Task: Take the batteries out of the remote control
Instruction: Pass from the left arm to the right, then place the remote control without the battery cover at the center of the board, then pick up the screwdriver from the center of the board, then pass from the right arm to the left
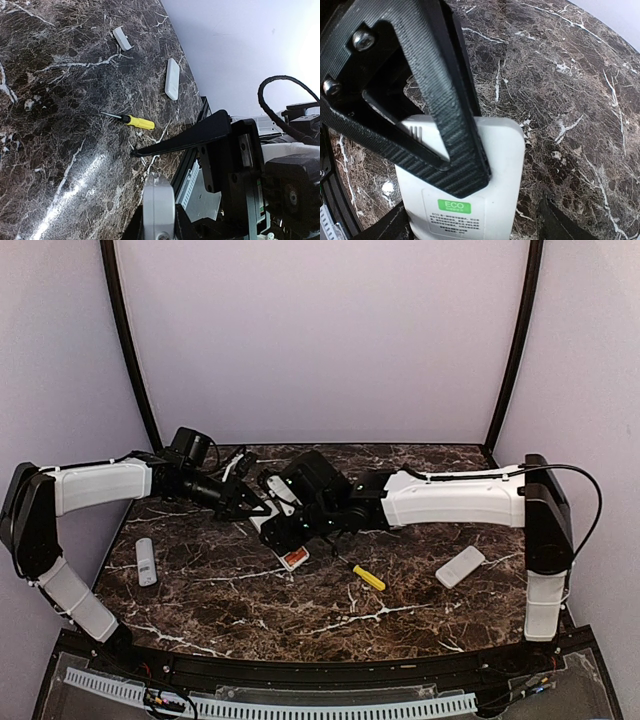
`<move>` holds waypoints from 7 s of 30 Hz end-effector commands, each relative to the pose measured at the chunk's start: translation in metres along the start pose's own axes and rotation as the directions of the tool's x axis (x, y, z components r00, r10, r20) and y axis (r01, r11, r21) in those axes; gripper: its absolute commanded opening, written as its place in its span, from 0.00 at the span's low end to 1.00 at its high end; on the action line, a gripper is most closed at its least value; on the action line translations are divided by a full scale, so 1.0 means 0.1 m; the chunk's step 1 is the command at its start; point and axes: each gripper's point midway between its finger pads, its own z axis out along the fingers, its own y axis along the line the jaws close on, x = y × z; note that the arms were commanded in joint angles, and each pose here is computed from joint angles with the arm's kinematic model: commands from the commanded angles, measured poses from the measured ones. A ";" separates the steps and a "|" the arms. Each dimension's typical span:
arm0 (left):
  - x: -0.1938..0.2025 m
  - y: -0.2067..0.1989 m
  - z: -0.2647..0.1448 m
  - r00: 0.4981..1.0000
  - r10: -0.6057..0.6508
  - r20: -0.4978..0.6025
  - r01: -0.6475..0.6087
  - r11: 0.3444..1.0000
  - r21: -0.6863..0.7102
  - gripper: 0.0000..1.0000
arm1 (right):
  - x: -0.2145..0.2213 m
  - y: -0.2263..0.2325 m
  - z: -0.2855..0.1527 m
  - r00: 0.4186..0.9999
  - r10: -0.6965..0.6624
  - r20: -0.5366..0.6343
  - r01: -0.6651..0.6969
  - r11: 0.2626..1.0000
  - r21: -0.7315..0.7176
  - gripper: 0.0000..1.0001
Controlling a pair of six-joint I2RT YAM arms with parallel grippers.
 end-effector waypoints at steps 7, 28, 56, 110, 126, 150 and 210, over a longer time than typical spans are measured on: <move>0.01 -0.09 -0.03 1.000 0.025 0.002 -0.025 1.000 0.018 0.00 | 0.00 0.07 0.10 1.000 0.001 -0.019 -0.001 1.000 0.030 0.73; -0.33 -0.13 -0.63 0.940 0.270 0.209 -0.188 0.920 -0.343 0.71 | 0.14 -0.33 -0.02 0.954 0.299 -0.022 -0.293 0.944 0.153 0.30; -0.50 0.18 -1.66 0.819 0.349 0.455 0.030 0.766 -0.642 0.77 | 0.72 -0.90 0.59 0.746 0.658 -0.105 -0.567 0.710 0.418 0.33; -0.48 0.27 -1.56 0.834 0.333 0.441 0.022 0.777 -0.629 0.86 | 0.02 -0.62 -0.13 0.925 0.376 0.052 -0.367 0.921 -0.135 0.83; -0.50 0.35 -1.51 0.841 0.326 0.431 0.022 0.776 -0.630 0.86 | 1.23 -0.96 -0.41 0.972 0.193 -0.136 -0.194 0.981 0.008 0.69; -0.50 0.38 -1.47 0.852 0.307 0.424 0.027 0.783 -0.621 0.86 | 1.82 -1.18 -0.27 0.941 0.207 -0.267 -0.164 0.971 0.177 0.46; -0.09 -1.17 -0.32 0.892 0.347 0.288 -0.365 0.931 0.009 0.90 | -0.45 0.28 -1.48 0.963 0.127 0.236 0.041 0.801 -0.597 0.00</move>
